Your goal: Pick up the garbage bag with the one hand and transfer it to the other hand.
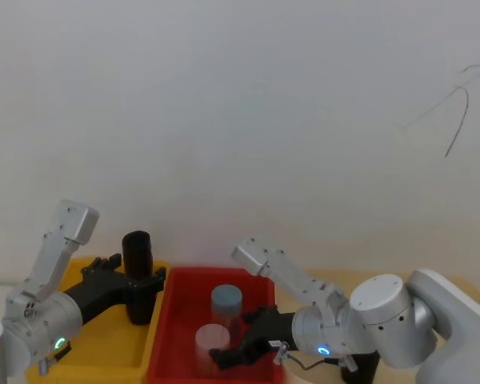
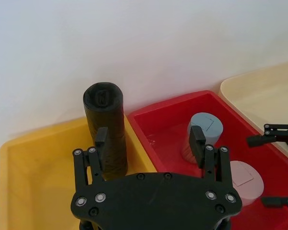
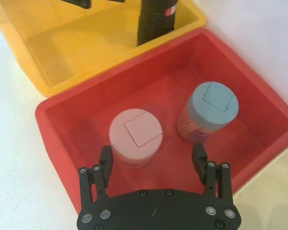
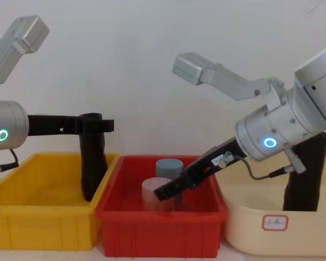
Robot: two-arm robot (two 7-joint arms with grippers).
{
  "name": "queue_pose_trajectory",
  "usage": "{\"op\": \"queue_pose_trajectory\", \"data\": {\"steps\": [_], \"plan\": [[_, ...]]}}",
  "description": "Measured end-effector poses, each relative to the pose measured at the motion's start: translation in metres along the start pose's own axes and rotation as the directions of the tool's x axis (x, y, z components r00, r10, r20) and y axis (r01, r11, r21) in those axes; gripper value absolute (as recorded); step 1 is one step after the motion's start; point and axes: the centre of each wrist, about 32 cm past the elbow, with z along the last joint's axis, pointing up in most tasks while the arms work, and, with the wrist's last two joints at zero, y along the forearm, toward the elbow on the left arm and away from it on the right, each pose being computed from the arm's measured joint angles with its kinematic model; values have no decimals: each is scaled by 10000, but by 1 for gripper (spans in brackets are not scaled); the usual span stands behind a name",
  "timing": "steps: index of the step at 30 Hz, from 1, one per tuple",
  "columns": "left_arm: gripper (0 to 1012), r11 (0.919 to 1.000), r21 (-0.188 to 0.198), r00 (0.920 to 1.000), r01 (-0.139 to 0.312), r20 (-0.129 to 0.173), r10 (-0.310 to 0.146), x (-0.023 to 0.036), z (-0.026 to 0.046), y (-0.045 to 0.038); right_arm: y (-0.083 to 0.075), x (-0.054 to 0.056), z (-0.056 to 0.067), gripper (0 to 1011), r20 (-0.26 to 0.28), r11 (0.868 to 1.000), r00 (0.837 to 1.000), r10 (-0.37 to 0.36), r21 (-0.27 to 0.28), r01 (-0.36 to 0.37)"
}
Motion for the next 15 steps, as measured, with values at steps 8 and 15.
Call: {"op": "queue_pose_trajectory", "data": {"steps": [8,15], "plan": [[1002,10000,0,10000,0,0,0,0,0,0,34,-20,38,1001,186,9998,9997,181,-86,-179],[1001,10000,0,10000,0,0,0,0,0,0,72,-34,64,1001,315,9993,9989,337,-145,-332]]}}
